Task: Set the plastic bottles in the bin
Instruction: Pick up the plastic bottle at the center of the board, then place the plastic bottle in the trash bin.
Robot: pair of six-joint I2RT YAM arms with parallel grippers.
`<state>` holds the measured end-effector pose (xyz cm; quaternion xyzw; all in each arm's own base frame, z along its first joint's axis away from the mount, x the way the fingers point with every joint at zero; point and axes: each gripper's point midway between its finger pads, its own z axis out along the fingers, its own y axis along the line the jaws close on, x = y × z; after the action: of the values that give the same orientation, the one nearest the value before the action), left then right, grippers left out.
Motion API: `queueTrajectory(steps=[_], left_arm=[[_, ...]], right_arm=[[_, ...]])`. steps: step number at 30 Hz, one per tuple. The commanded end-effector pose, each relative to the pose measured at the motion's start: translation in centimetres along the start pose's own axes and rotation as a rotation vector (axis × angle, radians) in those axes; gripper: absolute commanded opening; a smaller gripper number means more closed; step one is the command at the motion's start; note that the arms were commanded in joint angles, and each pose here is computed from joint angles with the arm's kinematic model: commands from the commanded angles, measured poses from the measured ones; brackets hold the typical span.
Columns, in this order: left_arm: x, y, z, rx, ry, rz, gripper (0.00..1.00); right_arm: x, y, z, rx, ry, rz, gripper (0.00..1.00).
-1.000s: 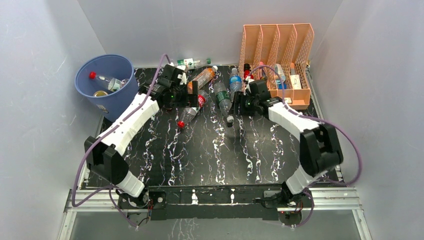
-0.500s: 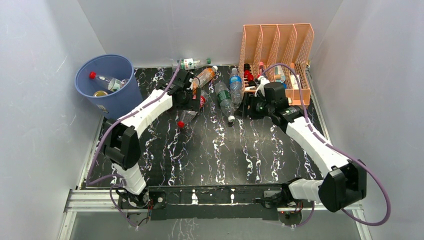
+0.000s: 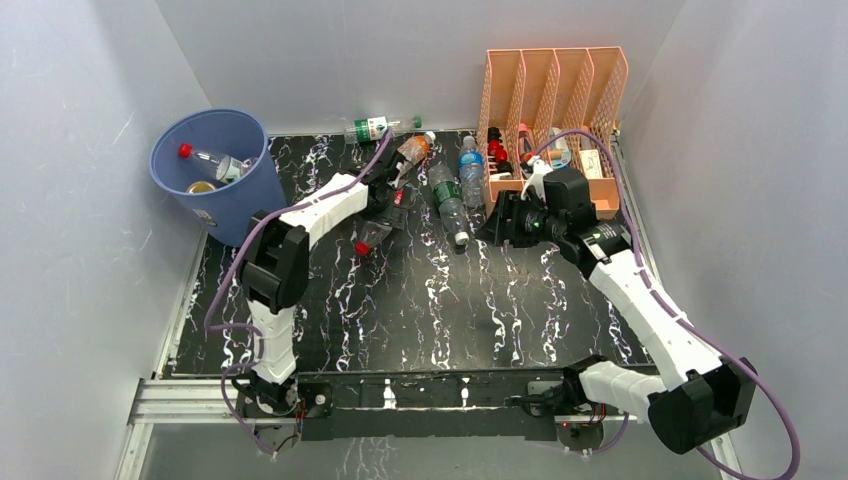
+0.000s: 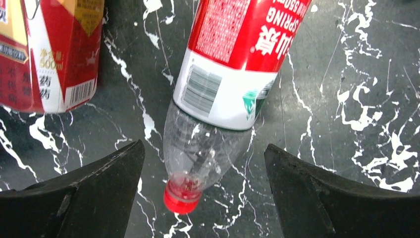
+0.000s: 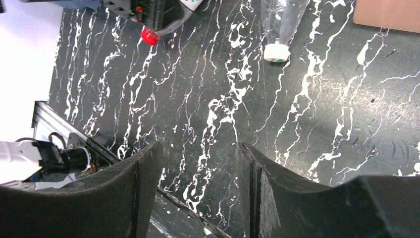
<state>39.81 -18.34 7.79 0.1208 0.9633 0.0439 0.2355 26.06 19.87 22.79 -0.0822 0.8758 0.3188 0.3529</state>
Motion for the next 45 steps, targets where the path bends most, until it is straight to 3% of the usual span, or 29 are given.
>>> queueTrajectory(steps=[1,6,11,15,20,26,31,35,36,38,45], left_arm=[[-1.6,0.0,0.5,-0.018,-0.027,0.037,0.91],[-0.8,-1.1,3.3,-0.003,0.016,0.048,0.89],[-0.6,-1.4,4.2,0.006,0.022,0.049,0.6],[-1.1,-1.2,3.3,0.0,0.016,0.032,0.47],[-3.5,-0.3,-1.8,0.008,-0.067,-0.017,0.47],[-7.9,2.1,-11.3,0.017,-0.273,-0.085,0.5],[-11.3,7.0,-19.0,-0.009,-0.437,-0.177,0.51],[-13.1,13.8,-23.7,-0.05,-0.554,-0.299,0.51],[-13.3,15.4,-24.8,-0.064,-0.583,-0.326,0.51],[-13.7,18.7,-26.9,-0.111,-0.641,-0.375,0.51],[-13.5,27.7,-31.2,-0.301,-0.778,-0.494,0.52]], right_arm=[[-2.1,2.8,-2.5,-0.066,-0.057,0.005,0.67],[-2.0,3.1,-3.1,-0.081,-0.063,0.001,0.67],[-1.2,3.0,-3.2,-0.088,-0.059,0.001,0.67],[-0.9,3.0,-3.4,-0.097,-0.06,-0.001,0.67],[-0.9,3.2,-3.8,-0.103,-0.07,-0.005,0.67],[-0.7,3.4,-3.8,-0.114,-0.067,-0.007,0.67],[-0.5,3.4,-3.5,-0.128,-0.056,-0.006,0.67],[-0.4,3.6,-3.4,-0.14,-0.052,-0.007,0.67],[-0.4,3.2,-3.4,-0.139,-0.056,-0.103,0.67],[-0.3,3.3,-3.3,-0.142,-0.05,-0.101,0.67],[-0.2,3.4,-3.3,-0.147,-0.031,-0.096,0.67]])
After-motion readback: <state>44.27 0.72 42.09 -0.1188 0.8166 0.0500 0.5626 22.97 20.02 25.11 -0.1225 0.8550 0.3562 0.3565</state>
